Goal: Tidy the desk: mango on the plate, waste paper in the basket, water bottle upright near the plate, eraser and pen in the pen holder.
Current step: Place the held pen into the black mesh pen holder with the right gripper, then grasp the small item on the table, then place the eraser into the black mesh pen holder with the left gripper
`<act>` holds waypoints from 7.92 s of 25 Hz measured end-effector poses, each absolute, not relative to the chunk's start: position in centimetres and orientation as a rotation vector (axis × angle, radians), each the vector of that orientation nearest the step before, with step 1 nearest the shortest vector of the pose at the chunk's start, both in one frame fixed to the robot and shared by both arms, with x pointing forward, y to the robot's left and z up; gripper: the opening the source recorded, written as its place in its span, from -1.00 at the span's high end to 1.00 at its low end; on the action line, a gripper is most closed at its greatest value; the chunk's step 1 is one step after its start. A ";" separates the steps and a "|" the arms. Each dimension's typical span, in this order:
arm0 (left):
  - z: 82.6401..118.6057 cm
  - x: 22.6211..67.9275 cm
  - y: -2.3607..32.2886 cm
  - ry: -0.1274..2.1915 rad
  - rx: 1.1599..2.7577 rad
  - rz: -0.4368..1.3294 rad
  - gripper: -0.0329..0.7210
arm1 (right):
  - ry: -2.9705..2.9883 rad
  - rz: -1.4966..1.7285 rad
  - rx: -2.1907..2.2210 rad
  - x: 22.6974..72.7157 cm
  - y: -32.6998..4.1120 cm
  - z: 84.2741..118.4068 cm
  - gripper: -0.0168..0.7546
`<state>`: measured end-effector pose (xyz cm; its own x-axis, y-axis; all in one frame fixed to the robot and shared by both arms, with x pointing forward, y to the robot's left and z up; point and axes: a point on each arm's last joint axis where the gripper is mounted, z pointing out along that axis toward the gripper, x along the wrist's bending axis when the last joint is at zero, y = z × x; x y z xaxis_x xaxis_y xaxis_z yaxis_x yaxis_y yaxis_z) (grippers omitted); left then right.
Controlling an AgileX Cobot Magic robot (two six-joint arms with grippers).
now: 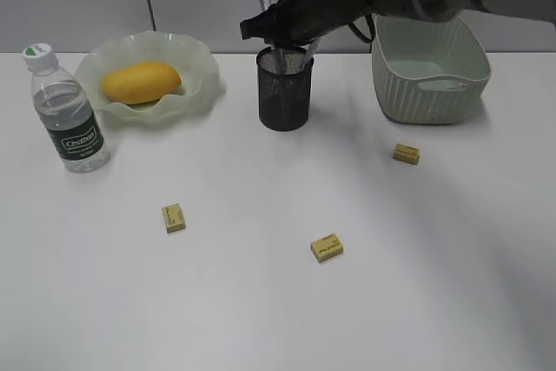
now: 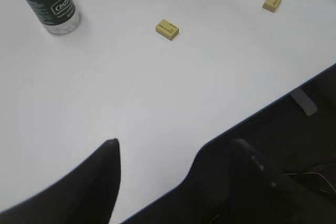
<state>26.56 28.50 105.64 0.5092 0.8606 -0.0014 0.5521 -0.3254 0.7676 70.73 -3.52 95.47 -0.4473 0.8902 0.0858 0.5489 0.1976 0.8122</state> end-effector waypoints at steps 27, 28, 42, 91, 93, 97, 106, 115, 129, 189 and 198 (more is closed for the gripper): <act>105.6 26.6 28.5 1.153 2.020 0.538 -0.38 | 2.406 0.772 1.347 65.6 -6.1 103.2 -0.19; 105.6 26.6 28.5 1.153 2.020 0.538 -0.38 | 2.446 0.724 1.339 65.2 -6.3 103.3 -0.19; 105.6 26.6 28.5 1.153 2.020 0.538 -0.38 | 2.651 0.375 1.479 60.9 -8.5 104.4 -0.19; 105.6 26.6 28.5 1.153 2.020 0.539 -0.34 | 2.059 0.865 1.417 27.9 -29.1 105.2 -0.56; 105.6 26.6 28.5 1.153 2.020 0.539 -0.34 | 2.052 0.866 1.421 28.0 -29.1 105.1 -0.56; 105.6 26.6 28.5 1.153 2.020 0.539 -0.34 | 2.048 0.870 1.427 28.0 -29.1 105.2 -0.56; 106.7 27.3 28.3 1.133 1.991 0.585 -0.34 | 2.047 0.872 1.426 28.0 -29.1 105.2 -0.56; 108.2 32.9 24.9 1.205 2.106 0.490 -0.34 | 2.047 0.873 1.426 28.0 -29.1 105.2 -0.56; 103.2 45.3 16.6 1.466 2.335 0.090 -0.34 | 2.046 0.875 1.427 28.0 -29.1 105.2 -0.56; 96.2 61.3 8.8 1.961 2.094 0.128 0.37 | 2.046 0.875 1.427 28.0 -29.1 105.2 -0.56; 106.4 65.2 6.7 1.693 1.821 0.282 0.37 | 2.046 0.875 1.427 28.0 -29.1 105.2 -0.56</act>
